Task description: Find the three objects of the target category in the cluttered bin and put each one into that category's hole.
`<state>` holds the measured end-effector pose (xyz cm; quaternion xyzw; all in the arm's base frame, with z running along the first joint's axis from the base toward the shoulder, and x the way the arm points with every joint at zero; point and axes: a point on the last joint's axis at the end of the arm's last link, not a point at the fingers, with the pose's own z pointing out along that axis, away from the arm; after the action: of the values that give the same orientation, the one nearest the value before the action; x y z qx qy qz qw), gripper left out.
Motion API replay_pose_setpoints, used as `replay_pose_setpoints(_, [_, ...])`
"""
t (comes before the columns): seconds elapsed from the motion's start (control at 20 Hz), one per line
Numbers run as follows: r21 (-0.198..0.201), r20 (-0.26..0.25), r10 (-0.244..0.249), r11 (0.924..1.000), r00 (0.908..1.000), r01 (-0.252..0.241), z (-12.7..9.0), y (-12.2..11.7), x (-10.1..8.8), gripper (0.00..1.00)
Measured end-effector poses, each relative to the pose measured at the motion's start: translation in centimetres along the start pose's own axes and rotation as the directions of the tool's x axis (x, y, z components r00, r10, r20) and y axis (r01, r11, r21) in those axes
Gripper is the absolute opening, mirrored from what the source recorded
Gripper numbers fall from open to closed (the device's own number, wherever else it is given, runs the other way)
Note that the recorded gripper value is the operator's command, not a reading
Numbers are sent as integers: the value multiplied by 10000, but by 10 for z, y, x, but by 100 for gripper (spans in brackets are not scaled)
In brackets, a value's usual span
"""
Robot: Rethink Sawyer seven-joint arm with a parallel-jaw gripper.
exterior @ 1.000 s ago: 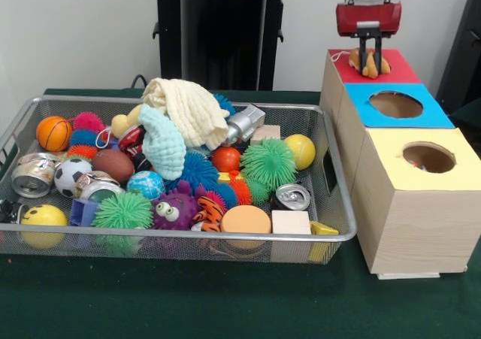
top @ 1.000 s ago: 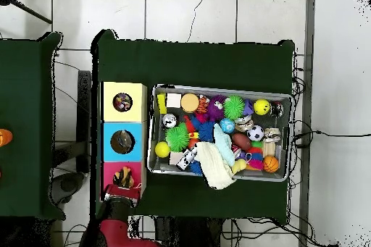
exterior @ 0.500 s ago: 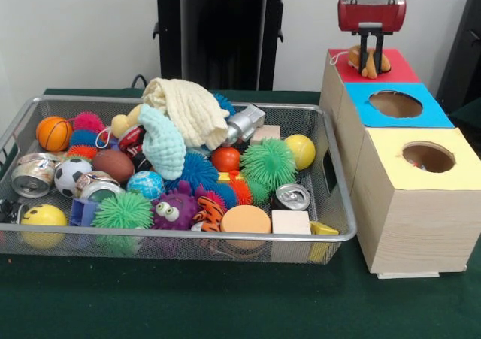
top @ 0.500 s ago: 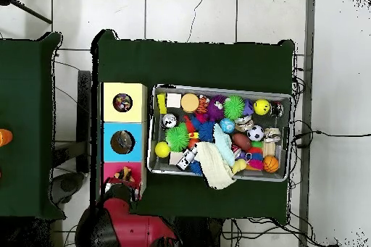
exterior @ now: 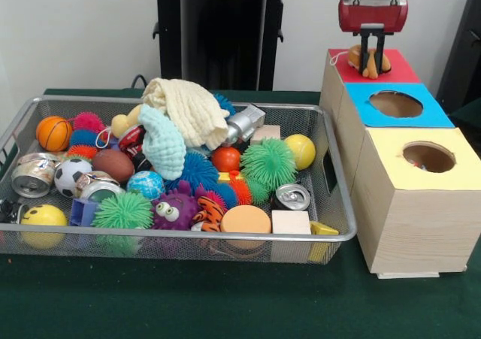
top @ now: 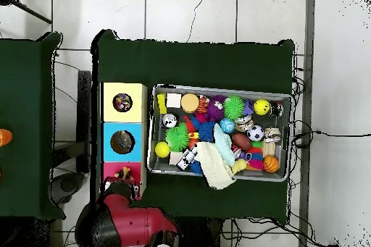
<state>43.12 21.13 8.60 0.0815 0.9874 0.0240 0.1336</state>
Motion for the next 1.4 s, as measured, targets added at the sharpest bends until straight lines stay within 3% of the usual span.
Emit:
replay_pose_setpoints(0.2, [103, -410, -283, 9995, 9988, 287, -2, 12, 7, 0])
replay_pose_setpoints(0.35, [111, -1062, -677, 9975, 9920, 692, -2, 32, 23, 0])
replay_pose_setpoints(0.45, [123, -1172, -822, 9964, 9897, 843, -4, 47, 20, 0])
replay_pose_setpoints(0.8, [305, -1420, -828, 9957, 9864, 879, -5, 67, 18, 0])
replay_pose_setpoints(1.2, [521, -1532, -622, 9961, 9862, 709, -3, 55, 12, 0])
replay_pose_setpoints(1.4, [766, -1894, -584, 9943, 9802, 741, 0, 29, 8, 0])
